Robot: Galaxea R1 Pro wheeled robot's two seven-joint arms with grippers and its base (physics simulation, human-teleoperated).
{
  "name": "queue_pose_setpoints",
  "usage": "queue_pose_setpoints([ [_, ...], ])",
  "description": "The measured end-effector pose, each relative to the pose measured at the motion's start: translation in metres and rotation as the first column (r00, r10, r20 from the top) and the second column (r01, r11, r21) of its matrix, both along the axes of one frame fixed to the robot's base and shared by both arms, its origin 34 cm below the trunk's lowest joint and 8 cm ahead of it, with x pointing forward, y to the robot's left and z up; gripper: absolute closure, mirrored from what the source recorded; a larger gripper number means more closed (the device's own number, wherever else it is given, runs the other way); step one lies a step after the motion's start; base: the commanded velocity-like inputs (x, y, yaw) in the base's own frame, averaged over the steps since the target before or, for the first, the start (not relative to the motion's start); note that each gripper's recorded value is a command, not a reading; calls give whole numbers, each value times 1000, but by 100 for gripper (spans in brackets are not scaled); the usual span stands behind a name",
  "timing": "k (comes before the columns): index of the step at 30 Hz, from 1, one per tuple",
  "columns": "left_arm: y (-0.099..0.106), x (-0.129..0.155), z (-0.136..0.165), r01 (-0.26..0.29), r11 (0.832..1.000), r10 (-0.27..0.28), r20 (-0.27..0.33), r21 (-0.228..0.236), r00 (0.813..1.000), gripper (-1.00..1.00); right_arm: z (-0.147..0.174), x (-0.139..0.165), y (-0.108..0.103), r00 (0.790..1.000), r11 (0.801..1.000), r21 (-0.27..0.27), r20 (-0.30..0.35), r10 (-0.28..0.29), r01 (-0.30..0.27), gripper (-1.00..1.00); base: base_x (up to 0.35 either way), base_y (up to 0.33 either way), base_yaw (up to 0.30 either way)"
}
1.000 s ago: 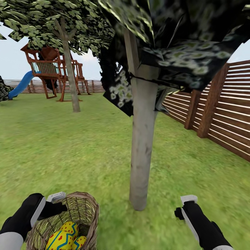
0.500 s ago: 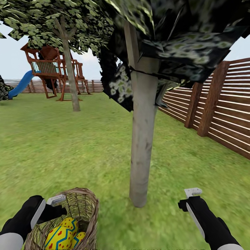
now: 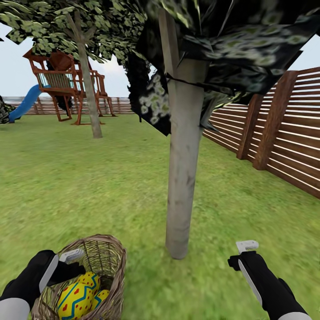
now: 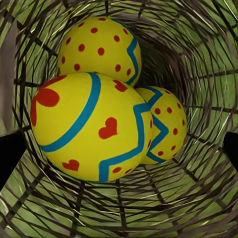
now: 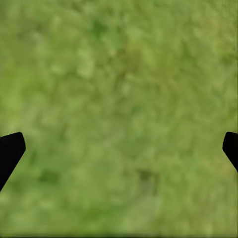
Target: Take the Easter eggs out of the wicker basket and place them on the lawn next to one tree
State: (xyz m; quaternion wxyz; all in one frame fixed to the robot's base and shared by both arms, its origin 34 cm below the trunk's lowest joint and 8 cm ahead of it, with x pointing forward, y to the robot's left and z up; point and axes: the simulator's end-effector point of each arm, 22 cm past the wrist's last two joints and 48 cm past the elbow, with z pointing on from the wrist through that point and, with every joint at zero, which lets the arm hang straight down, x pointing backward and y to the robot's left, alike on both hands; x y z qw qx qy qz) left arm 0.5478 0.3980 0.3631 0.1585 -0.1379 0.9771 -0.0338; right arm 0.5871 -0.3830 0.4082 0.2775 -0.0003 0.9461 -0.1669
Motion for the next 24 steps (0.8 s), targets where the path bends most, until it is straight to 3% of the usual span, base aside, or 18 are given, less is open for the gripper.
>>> queue_pose_setpoints([
  [7, 4, -4, -12, -20, 1000, 20, -22, -6, 1000, -100, -15, -3, 1, 1000, 1000, 1, -29, 2, -2, -100, 0, 0, 0],
  [15, 3, -3, -12, -20, 1000, 20, -18, -8, 1000, -100, -13, 2, 2, 1000, 1000, 4, -4, 7, -7, -100, 0, 0, 0],
  [20, 10, -2, -9, -26, 1000, 26, -10, -6, 1000, -100, -16, -2, -11, 1000, 1000, -17, -20, 5, -6, -100, 0, 0, 0],
  [24, 0, -2, -12, -25, 1000, 25, -13, -18, 1000, -100, -21, -4, -3, 1000, 1000, -3, -28, 6, -6, -100, 0, 0, 0],
])
